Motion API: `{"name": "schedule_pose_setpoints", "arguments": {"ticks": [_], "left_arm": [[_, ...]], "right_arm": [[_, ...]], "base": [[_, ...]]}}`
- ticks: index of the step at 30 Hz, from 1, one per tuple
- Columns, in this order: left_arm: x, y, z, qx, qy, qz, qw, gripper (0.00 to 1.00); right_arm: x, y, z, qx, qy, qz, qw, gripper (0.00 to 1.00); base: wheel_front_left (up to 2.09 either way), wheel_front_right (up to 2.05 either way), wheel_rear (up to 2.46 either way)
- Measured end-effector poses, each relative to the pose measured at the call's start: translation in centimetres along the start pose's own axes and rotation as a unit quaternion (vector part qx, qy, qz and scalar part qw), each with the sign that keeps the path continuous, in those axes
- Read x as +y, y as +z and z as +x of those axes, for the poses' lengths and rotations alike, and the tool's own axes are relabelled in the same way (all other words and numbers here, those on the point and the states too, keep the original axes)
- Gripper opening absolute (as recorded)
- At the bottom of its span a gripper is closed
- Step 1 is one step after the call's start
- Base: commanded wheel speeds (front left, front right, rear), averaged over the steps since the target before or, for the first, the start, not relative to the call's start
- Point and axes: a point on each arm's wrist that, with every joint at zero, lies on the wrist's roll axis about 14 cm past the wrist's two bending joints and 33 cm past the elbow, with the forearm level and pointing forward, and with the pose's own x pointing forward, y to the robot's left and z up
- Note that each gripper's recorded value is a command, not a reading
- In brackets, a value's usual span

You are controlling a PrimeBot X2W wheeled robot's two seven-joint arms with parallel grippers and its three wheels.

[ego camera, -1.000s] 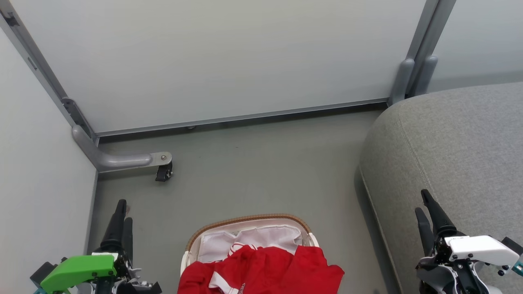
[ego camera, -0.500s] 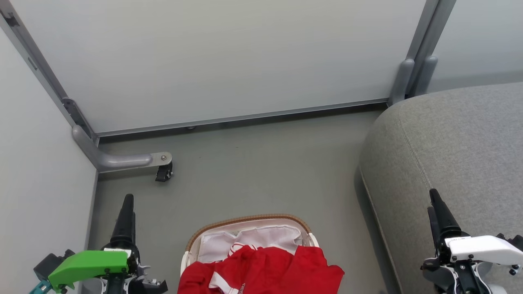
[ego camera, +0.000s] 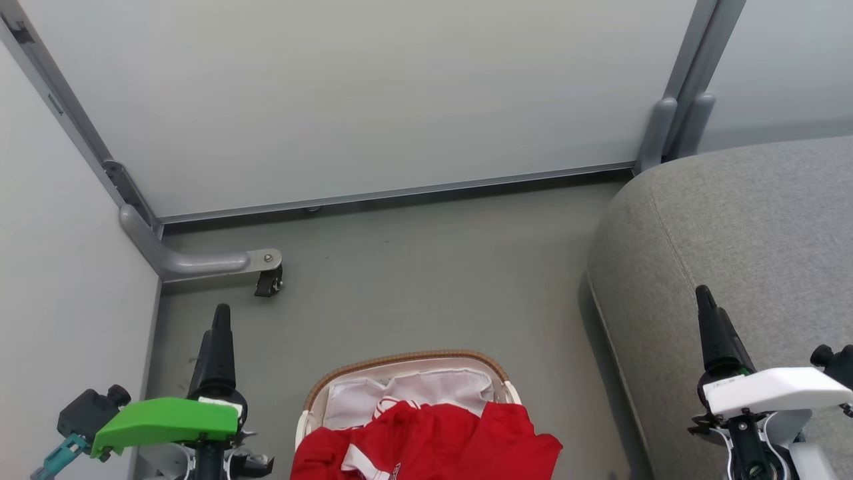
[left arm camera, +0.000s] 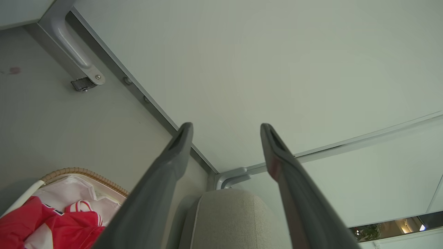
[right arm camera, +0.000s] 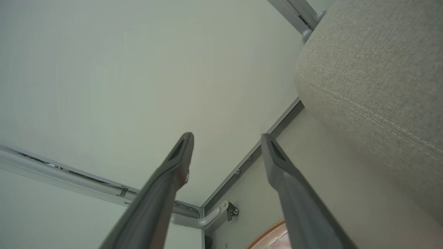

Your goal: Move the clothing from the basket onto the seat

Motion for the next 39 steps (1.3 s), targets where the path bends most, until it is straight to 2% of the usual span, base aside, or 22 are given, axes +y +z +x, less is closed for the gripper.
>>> {"name": "schedule_pose_setpoints", "arguments": {"ticks": [9, 23, 39], "left_arm": [[-0.4, -0.2, 0.0, 0.000, -0.004, 0.093, 0.996, 1.00], [0.2, -1.4, -0.4, 0.015, -0.005, 0.223, 0.975, 1.00], [1.7, -2.0, -1.2, 0.024, 0.009, 0.296, 0.955, 1.00]], "right_arm": [[0.6, -0.8, -0.3, 0.010, 0.015, -0.115, 0.993, 1.00], [0.8, -1.6, -0.6, 0.018, 0.029, -0.229, 0.973, 1.00], [1.0, -2.0, -0.7, 0.018, 0.045, -0.324, 0.945, 1.00]], "base": [[0.00, 0.00, 0.00], [0.00, 0.00, 0.00], [0.00, 0.00, 0.00]]}}
